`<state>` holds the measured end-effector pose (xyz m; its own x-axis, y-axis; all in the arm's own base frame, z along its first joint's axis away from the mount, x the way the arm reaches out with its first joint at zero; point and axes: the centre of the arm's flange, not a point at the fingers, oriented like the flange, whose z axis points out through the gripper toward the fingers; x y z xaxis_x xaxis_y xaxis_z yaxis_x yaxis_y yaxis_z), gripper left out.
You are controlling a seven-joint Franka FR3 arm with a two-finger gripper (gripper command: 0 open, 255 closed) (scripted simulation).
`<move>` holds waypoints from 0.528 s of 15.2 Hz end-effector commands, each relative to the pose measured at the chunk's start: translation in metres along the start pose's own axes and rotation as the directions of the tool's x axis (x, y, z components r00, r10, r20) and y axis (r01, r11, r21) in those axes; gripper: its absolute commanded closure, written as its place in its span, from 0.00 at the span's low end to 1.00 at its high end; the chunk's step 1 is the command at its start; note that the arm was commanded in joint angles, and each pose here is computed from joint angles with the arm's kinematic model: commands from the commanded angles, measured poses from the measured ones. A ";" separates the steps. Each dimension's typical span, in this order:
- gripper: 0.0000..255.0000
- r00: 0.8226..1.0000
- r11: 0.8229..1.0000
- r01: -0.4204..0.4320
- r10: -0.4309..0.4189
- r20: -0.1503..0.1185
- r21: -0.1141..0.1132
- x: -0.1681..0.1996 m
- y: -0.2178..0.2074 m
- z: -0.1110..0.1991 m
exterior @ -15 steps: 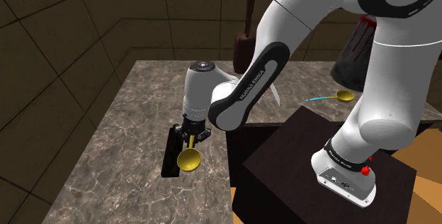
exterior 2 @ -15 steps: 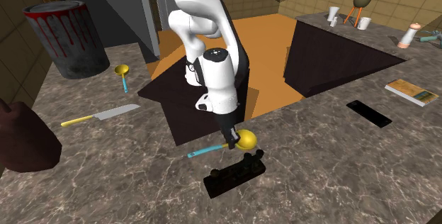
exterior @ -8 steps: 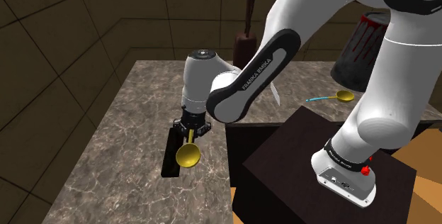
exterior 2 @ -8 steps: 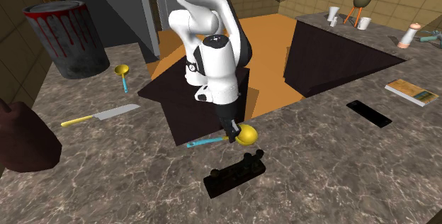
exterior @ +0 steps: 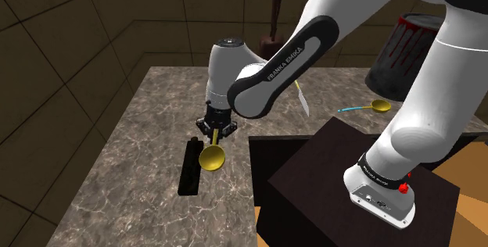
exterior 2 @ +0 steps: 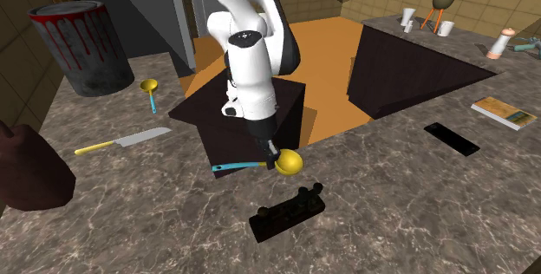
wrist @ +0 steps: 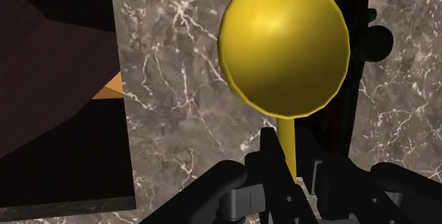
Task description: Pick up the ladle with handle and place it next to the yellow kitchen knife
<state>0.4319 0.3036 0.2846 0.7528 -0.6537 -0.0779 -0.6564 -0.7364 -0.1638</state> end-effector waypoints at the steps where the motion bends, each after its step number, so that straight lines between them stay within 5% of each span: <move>1: 1.00 1.000 1.000 0.001 -0.001 0.001 0.000 0.025 0.010 -0.004; 8: 1.00 1.000 1.000 0.001 -0.001 0.001 0.000 0.111 0.043 -0.017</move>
<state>0.4775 0.2084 0.2851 0.7521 -0.6543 -0.0785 -0.6572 -0.7358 -0.1637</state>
